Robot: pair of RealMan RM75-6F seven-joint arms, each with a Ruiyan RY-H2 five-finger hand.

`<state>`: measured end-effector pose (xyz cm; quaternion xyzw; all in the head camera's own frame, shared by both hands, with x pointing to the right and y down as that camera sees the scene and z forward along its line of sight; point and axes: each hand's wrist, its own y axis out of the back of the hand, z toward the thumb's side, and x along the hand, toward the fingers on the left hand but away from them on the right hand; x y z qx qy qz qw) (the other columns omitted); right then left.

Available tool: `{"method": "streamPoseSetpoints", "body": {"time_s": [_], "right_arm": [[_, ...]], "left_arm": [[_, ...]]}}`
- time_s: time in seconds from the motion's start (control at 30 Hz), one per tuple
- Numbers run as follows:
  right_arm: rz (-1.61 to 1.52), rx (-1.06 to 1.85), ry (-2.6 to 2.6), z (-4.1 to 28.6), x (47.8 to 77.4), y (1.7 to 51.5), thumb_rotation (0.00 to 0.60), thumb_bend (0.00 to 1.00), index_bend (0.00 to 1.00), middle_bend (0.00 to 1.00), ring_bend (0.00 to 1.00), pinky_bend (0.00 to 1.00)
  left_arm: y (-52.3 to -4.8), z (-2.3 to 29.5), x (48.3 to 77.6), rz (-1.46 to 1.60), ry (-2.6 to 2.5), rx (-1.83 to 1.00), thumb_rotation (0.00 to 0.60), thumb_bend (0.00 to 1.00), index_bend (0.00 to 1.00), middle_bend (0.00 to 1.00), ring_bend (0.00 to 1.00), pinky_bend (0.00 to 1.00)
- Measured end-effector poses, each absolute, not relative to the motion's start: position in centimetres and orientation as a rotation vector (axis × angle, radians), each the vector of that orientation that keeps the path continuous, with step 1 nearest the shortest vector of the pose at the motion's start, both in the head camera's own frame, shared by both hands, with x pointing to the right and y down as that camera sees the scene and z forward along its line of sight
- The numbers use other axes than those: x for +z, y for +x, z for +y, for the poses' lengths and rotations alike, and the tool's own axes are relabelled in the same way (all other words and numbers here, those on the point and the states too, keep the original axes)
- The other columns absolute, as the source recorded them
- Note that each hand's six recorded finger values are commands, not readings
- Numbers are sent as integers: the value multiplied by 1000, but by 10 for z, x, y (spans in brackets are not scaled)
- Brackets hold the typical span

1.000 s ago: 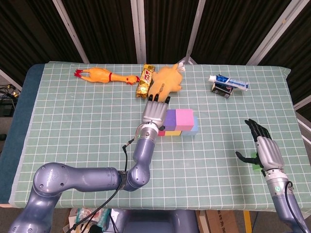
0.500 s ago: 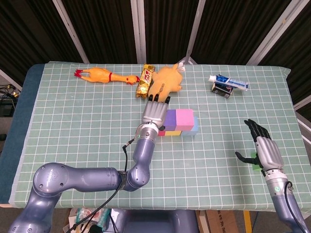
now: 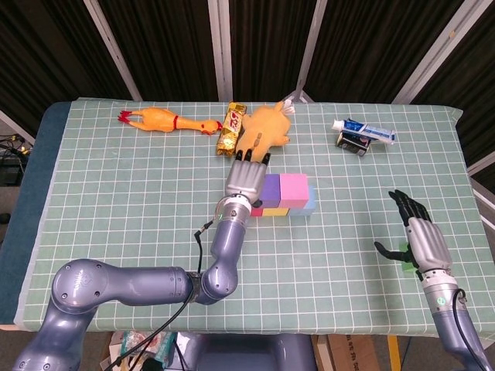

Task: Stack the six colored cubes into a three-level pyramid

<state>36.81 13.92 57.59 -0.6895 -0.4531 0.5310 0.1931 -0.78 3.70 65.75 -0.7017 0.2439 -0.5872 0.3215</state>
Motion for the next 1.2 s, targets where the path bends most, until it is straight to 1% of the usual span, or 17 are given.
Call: {"method": "streamPoseSetpoints", "body": {"time_s": [0.17, 0.33, 0.43, 0.57, 0.97, 1.2], "right_arm": [[-1268, 1491, -1936, 140, 576, 368, 600, 273, 0, 0, 0, 0], [-1267, 1493, -1933, 140, 577, 368, 600, 273, 0, 0, 0, 0], [-1267, 1493, -1930, 139, 576, 368, 600, 273, 0, 0, 0, 0], [-1267, 1492, -1931, 139, 576, 368, 600, 273, 0, 0, 0, 0], [-1271, 1489, -1929, 139, 576, 368, 600, 273, 0, 0, 0, 0], [-1272, 1490, -1932, 139, 576, 368, 600, 273, 0, 0, 0, 0]], "left_arm": [[-7, 37, 658, 643, -1844, -1540, 600, 294, 0, 323, 17, 31], [-8, 38, 658, 639, -1845, -1544, 600, 282, 0, 227, 17, 31], [-9, 39, 659, 633, -1850, -1550, 600, 273, 0, 192, 16, 31], [-10, 41, 660, 628, -1855, -1551, 600, 271, 0, 193, 16, 31], [-9, 42, 658, 623, -1860, -1543, 600, 271, 0, 260, 16, 31], [-9, 42, 658, 624, -1862, -1544, 600, 271, 0, 264, 16, 31]]}}
